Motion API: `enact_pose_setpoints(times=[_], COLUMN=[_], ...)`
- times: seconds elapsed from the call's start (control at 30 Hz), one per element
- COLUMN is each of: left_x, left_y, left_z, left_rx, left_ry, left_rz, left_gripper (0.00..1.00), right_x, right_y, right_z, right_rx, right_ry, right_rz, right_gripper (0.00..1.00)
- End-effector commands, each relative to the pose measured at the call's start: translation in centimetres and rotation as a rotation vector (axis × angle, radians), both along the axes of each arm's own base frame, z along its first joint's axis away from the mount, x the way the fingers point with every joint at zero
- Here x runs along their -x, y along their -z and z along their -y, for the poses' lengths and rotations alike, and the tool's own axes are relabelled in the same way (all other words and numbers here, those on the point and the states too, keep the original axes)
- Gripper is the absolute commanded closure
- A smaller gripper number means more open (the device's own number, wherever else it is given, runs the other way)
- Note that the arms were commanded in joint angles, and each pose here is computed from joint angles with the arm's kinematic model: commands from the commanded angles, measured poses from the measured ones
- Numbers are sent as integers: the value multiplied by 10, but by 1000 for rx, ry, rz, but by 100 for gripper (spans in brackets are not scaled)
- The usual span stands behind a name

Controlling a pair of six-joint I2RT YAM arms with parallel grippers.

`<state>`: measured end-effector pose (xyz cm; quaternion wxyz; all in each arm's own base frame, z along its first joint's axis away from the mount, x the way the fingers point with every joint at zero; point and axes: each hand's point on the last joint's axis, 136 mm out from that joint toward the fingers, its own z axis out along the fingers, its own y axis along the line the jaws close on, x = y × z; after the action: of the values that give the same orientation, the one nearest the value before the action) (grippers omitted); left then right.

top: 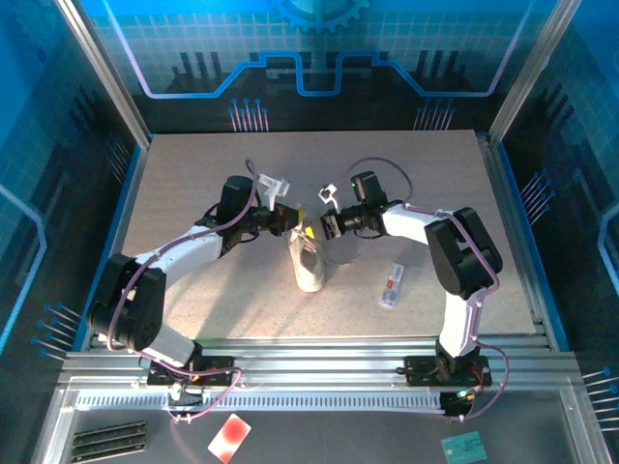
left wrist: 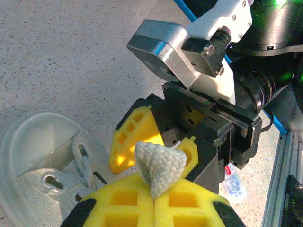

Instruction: Tie the shoes

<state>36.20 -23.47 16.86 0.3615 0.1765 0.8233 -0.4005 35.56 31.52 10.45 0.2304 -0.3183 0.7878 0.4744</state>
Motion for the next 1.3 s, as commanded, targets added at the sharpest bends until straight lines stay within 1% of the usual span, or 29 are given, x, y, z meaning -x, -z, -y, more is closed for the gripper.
enact_pose_setpoints(times=[0.0, 0.23, 0.4, 0.63, 0.73, 0.9, 0.93, 1.07, 1.27], left_x=[0, -3, -1, 1, 1, 1, 1, 3, 1], left_y=[-13, -15, -16, -12, -10, -9, -9, -5, -1], left_z=[4, 7, 8, 6, 6, 6, 5, 3, 1], left_rx=[7, 14, 13, -6, -11, -16, -18, -31, -35], left_ry=[44, 57, 63, 70, 71, 71, 71, 62, 45], left_rz=[35, 33, 35, 33, 32, 26, 28, 18, 0], left_gripper=[100, 100, 100, 100, 100, 100, 100, 100, 100], right_x=[-2, -5, -10, -4, 0, 2, 2, 0, 1], right_y=[-8, 1, 11, 16, 16, 12, 10, -2, -23], right_z=[-6, -12, -17, -22, -21, -17, -15, -8, 0], right_rx=[-3, 66, 125, 155, 166, 169, 167, 156, 110], right_ry=[-36, -35, -44, -79, -90, -81, -72, -30, 9], right_rz=[29, 38, 26, 6, 1, 10, 18, 64, 158], right_gripper=[55, 56, 60, 62, 68, 90, 92, 94, 94])
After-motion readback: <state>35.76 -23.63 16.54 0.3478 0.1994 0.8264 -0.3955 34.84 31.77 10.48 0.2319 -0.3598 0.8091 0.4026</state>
